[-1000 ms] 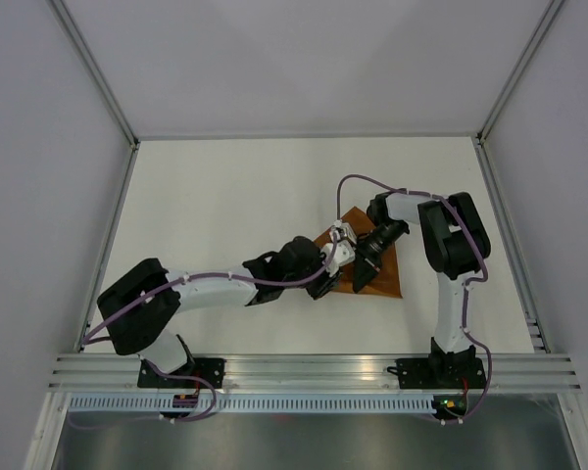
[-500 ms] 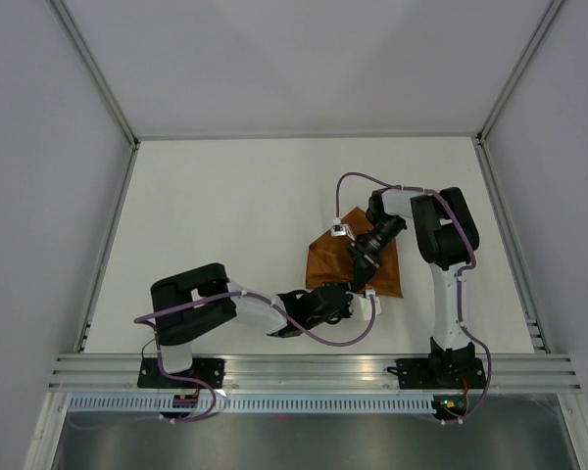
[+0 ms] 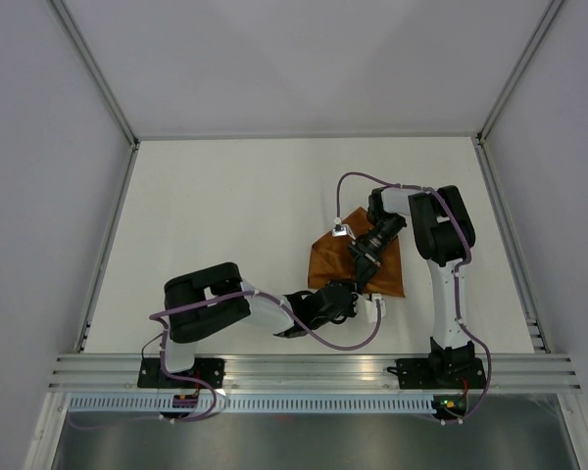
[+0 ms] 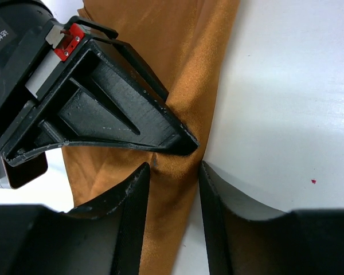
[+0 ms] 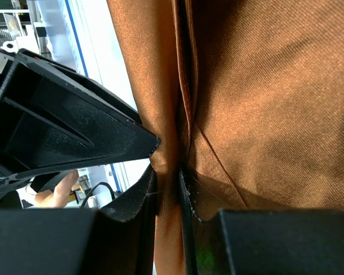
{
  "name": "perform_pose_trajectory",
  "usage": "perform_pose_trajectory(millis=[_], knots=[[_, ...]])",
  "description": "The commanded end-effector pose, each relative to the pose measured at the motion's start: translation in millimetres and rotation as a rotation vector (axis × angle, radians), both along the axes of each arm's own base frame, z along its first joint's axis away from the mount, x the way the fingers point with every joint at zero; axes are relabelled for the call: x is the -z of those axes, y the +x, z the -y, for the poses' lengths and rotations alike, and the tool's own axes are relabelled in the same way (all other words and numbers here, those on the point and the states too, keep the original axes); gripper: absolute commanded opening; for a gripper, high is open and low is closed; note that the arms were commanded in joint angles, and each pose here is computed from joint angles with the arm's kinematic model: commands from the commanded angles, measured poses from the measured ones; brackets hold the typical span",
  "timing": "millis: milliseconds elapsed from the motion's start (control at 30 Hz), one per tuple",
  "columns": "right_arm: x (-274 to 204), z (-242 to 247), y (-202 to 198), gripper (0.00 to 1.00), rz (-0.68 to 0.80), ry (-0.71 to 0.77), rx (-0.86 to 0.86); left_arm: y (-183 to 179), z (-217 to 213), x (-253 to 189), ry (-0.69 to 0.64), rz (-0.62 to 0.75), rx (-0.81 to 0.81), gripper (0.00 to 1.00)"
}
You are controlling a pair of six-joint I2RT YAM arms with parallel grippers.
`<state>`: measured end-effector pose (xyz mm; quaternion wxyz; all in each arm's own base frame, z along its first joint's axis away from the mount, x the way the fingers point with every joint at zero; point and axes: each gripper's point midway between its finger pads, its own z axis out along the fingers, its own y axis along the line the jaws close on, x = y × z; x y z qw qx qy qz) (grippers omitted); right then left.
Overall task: Fold the napkin, place the utensils inside, and roll it up
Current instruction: Roll the napkin at the center of the board.
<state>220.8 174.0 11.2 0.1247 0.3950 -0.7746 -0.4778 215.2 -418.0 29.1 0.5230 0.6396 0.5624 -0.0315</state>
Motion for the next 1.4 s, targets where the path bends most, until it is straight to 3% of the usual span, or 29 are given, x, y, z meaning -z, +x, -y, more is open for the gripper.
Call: perform_pose_trajectory(millis=[0, 33, 167, 367, 567, 767, 1100, 1267, 1367], knots=[[44, 20, 24, 0.03, 0.176, -0.054, -0.113, -14, 0, 28, 0.095, -0.057, 0.061, 0.44], [44, 21, 25, 0.03, 0.177, -0.053, -0.112, -15, -1, 30, 0.101, -0.069, 0.064, 0.43], [44, 20, 25, 0.03, 0.172, -0.053, -0.112, -20, -3, 45, 0.142, -0.136, 0.069, 0.21], [44, 21, 26, 0.06, 0.178, -0.059, -0.107, -31, -2, 52, 0.144, -0.24, 0.093, 0.02], [36, 19, 40, 0.35, 0.281, -0.089, -0.057, -43, -5, 58, 0.162, -0.371, 0.121, 0.02], [12, 19, 59, 0.53, 0.442, -0.111, -0.006, -52, -7, 64, 0.171, -0.449, 0.136, 0.02], [-20, 24, 84, 0.55, 0.545, -0.101, 0.136, -55, -10, 63, 0.146, -0.578, 0.114, 0.02], [-45, 32, 95, 0.55, 0.608, -0.048, 0.239, -56, -12, 61, 0.112, -0.71, 0.106, 0.02], [-67, 45, 105, 0.54, 0.727, -0.033, 0.305, -50, -18, 57, 0.079, -0.815, 0.087, 0.02]])
